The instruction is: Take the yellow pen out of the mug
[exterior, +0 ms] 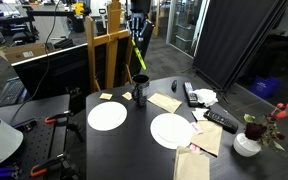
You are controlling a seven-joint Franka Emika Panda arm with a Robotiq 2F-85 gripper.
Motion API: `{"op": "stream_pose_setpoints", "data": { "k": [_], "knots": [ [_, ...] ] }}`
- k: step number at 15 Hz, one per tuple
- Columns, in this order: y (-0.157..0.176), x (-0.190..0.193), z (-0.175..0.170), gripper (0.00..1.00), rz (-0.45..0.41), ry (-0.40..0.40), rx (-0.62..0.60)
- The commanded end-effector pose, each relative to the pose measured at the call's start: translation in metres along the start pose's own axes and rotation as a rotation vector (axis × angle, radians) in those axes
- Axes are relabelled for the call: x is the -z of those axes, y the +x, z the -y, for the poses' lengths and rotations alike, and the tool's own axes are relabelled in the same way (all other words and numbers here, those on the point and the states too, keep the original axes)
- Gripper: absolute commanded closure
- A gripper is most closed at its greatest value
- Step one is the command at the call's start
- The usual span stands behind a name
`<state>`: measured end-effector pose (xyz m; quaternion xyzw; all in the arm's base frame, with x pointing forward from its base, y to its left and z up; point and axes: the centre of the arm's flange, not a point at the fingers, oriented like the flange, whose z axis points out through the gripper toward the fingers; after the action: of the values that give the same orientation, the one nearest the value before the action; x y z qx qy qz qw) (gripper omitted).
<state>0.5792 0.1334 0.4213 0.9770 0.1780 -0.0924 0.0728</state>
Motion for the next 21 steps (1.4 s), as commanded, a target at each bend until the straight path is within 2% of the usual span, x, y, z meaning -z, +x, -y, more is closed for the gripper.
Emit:
{"op": "stream_pose_setpoints", "data": {
  "k": [1, 5, 11, 17, 21],
  "knots": [
    [-0.031, 0.044, -0.004, 0.96, -0.01, -0.019, 0.003],
    [-0.064, 0.065, -0.015, 0.96, -0.069, -0.017, -0.028],
    [-0.115, 0.06, -0.045, 0.96, -0.11, -0.015, -0.126],
    [-0.157, 0.021, -0.079, 0.96, -0.128, 0.035, -0.227],
    [-0.177, -0.016, -0.097, 0.96, -0.175, 0.025, -0.337]
  ]
}}
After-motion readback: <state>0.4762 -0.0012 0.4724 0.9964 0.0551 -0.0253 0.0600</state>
